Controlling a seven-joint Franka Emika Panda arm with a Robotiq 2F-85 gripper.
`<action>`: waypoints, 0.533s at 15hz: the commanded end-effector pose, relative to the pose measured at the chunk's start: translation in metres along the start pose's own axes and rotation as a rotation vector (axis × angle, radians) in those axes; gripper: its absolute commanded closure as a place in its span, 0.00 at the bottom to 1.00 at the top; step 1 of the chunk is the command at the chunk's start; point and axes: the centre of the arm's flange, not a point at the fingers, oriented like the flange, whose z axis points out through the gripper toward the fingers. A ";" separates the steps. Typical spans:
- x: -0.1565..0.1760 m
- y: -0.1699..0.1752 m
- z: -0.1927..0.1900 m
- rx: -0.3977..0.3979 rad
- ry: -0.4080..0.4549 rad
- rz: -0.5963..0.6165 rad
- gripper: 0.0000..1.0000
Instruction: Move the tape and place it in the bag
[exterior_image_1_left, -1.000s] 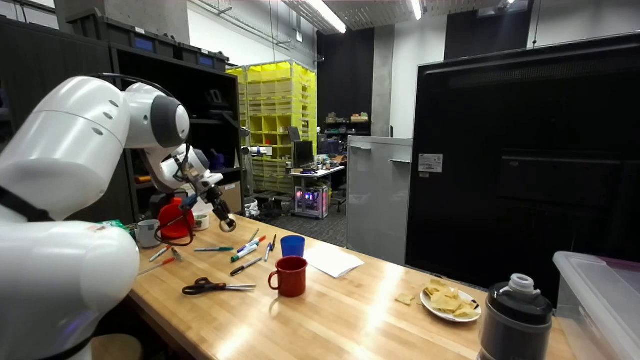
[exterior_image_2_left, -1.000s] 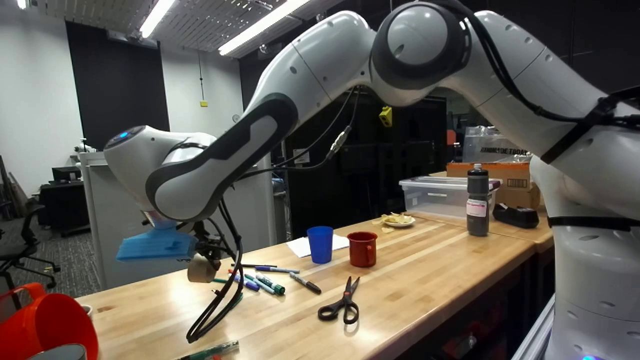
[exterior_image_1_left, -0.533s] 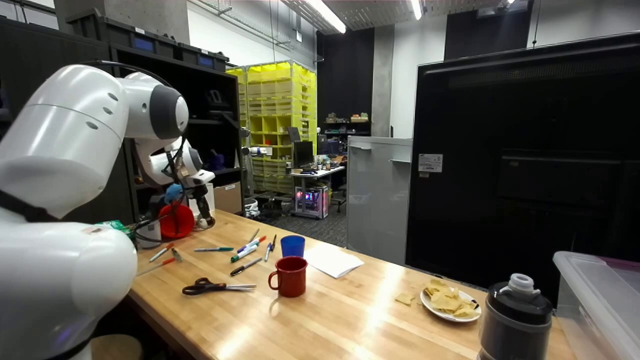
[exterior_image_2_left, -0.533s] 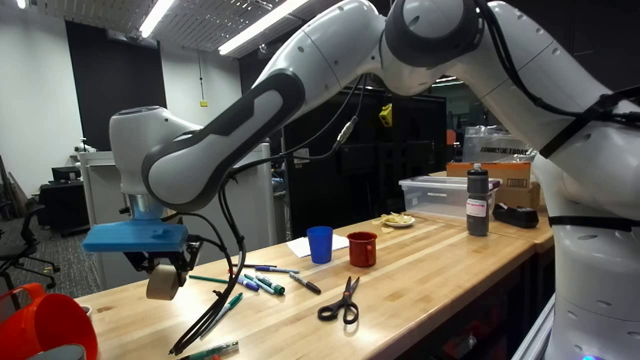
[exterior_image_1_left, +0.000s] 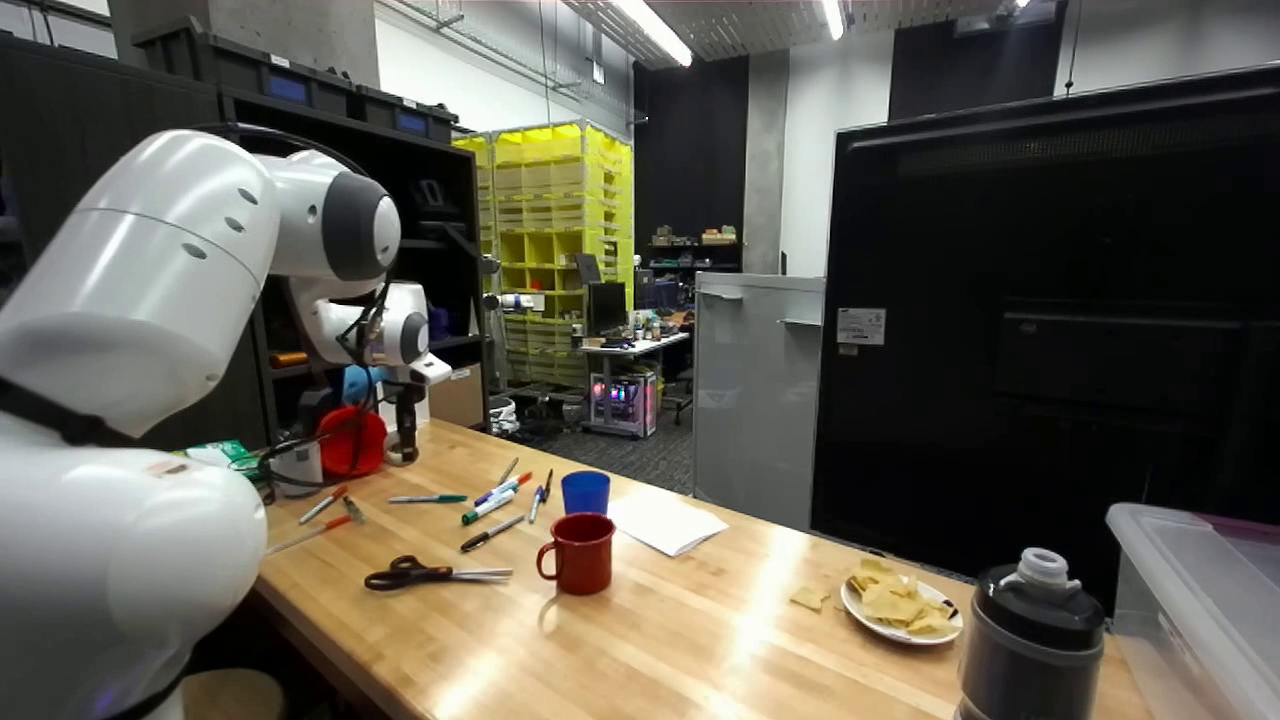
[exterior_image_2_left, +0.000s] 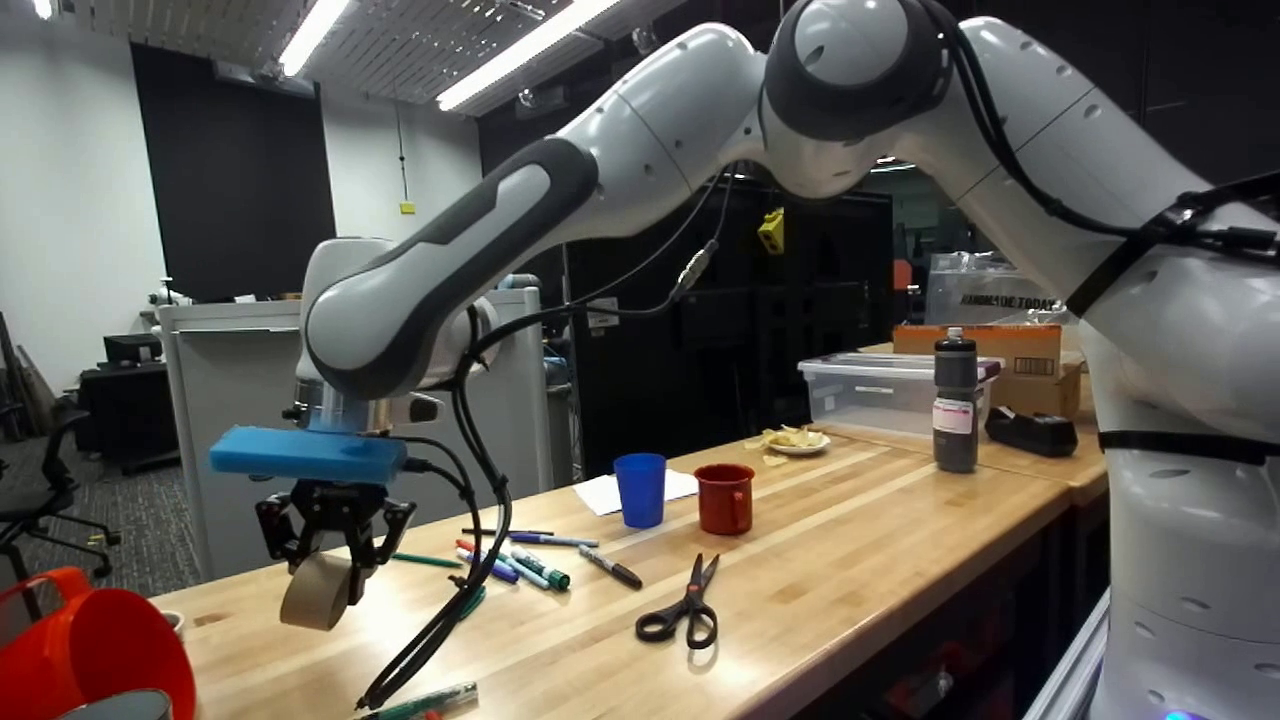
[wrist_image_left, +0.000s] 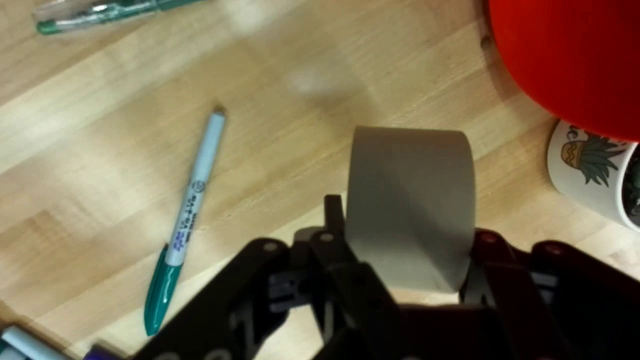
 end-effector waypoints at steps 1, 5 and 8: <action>0.006 0.014 -0.005 0.061 -0.133 0.009 0.81; 0.007 0.015 -0.001 0.109 -0.231 0.021 0.81; 0.004 0.014 0.005 0.126 -0.280 0.028 0.81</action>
